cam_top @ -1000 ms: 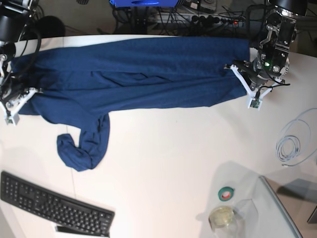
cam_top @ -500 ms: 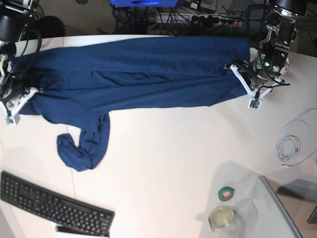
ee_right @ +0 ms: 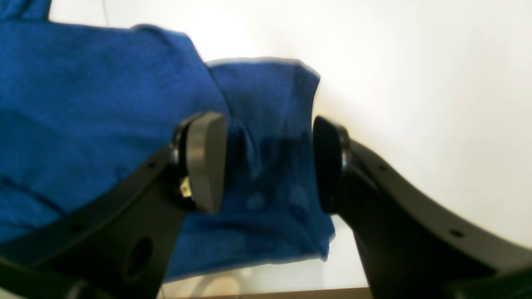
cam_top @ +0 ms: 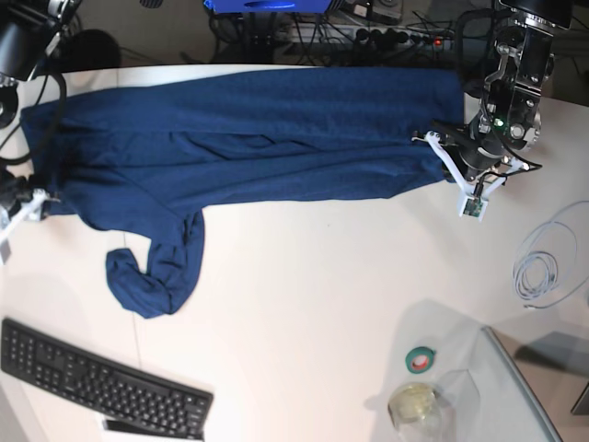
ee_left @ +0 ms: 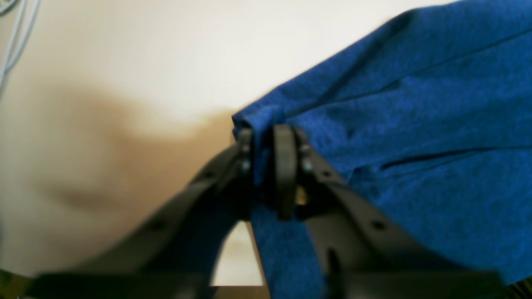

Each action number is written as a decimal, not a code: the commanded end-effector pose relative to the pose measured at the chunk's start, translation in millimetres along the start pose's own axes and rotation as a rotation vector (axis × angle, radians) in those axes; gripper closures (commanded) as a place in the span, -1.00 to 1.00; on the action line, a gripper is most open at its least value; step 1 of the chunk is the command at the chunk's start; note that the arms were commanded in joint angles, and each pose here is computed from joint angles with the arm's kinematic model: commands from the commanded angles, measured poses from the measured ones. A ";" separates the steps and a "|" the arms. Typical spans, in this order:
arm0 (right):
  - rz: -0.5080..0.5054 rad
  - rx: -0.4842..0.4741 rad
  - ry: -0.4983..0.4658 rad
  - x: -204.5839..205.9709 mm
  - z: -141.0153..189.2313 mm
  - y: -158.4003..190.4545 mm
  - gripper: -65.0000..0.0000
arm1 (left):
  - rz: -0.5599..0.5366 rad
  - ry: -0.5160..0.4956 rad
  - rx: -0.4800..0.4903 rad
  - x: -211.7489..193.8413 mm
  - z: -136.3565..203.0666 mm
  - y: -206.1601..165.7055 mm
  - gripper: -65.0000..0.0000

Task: Layout the t-shirt on the table in an organized manner, then fold the t-shirt properly
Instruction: 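Release the shirt and grasp the hanging sleeve with the right gripper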

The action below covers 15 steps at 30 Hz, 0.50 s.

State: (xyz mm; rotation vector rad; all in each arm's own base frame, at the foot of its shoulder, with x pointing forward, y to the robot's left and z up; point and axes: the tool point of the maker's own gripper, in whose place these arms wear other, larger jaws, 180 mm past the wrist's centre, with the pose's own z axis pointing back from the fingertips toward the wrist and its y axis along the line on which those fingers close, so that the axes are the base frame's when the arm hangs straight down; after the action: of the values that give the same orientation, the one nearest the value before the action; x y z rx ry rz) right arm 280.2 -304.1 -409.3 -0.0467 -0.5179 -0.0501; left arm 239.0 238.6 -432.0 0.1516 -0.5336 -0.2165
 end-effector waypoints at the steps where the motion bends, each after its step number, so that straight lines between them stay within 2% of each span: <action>1: 0.033 0.015 -0.062 27.1 2.1 6.8 0.02 | -0.009 -0.036 0.021 11.9 4.6 8.0 0.53; 4: 0.121 0.061 -0.061 46.6 -8.5 29.4 0.03 | -0.012 -0.034 0.023 11.7 4.7 9.1 0.17; 8: 0.186 0.130 -0.054 67.3 -28.6 61.3 0.03 | -0.009 -0.034 0.028 11.3 5.0 11.2 -0.40; 10: 0.210 0.161 -0.028 71.1 -38.2 76.1 0.03 | 0.026 -0.033 0.059 8.1 7.8 26.2 -0.62; 12: 0.227 0.185 -0.013 76.3 -46.0 87.3 0.03 | 0.078 -0.047 0.108 6.6 16.9 48.5 -0.75; 15: 0.203 0.210 -0.079 99.2 -56.2 102.1 0.03 | 0.154 -0.114 0.171 16.9 37.7 72.7 -0.76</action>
State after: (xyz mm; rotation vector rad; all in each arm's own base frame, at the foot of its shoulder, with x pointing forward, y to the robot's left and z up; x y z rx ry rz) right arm 383.2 -202.4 -431.0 0.1211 -0.5370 0.2097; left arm 233.9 307.8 -389.1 0.2786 -0.6171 -0.0101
